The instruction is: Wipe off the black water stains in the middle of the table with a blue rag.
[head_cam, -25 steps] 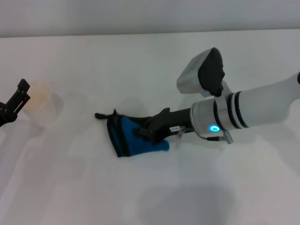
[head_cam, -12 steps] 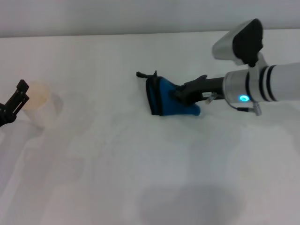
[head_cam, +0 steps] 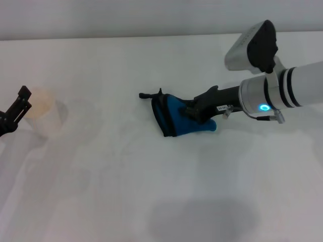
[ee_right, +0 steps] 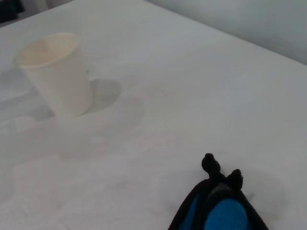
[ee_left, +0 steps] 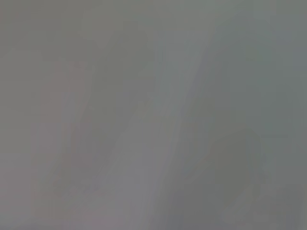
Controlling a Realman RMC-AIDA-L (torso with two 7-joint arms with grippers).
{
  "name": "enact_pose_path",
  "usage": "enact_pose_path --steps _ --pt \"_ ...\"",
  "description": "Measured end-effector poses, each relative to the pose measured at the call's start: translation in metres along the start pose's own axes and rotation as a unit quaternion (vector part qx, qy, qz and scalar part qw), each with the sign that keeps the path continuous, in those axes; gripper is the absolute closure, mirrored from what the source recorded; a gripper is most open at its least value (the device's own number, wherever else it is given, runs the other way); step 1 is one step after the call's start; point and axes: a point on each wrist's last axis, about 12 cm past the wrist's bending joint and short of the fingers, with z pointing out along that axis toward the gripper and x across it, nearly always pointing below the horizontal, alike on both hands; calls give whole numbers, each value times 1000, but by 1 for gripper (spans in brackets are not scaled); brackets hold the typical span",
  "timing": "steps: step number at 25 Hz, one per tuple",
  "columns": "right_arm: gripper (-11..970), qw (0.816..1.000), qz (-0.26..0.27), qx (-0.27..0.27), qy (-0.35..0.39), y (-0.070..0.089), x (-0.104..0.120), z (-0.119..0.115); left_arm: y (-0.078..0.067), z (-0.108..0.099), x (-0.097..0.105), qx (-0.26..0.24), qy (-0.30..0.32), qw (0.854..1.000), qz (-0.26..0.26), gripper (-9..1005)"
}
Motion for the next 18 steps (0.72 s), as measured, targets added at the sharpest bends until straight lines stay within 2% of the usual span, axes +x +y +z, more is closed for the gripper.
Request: enact_pose_path --steps 8,13,18 --pt "868 1000 -22 -1 4 1 -3 1 1 0 0 -1 0 1000 1 120" --pt "697 999 -8 15 -31 -6 -2 -17 1 0 0 -2 1 1000 1 120" --pt "460 984 92 63 -141 -30 15 -62 1 -1 0 -3 2 1000 1 120"
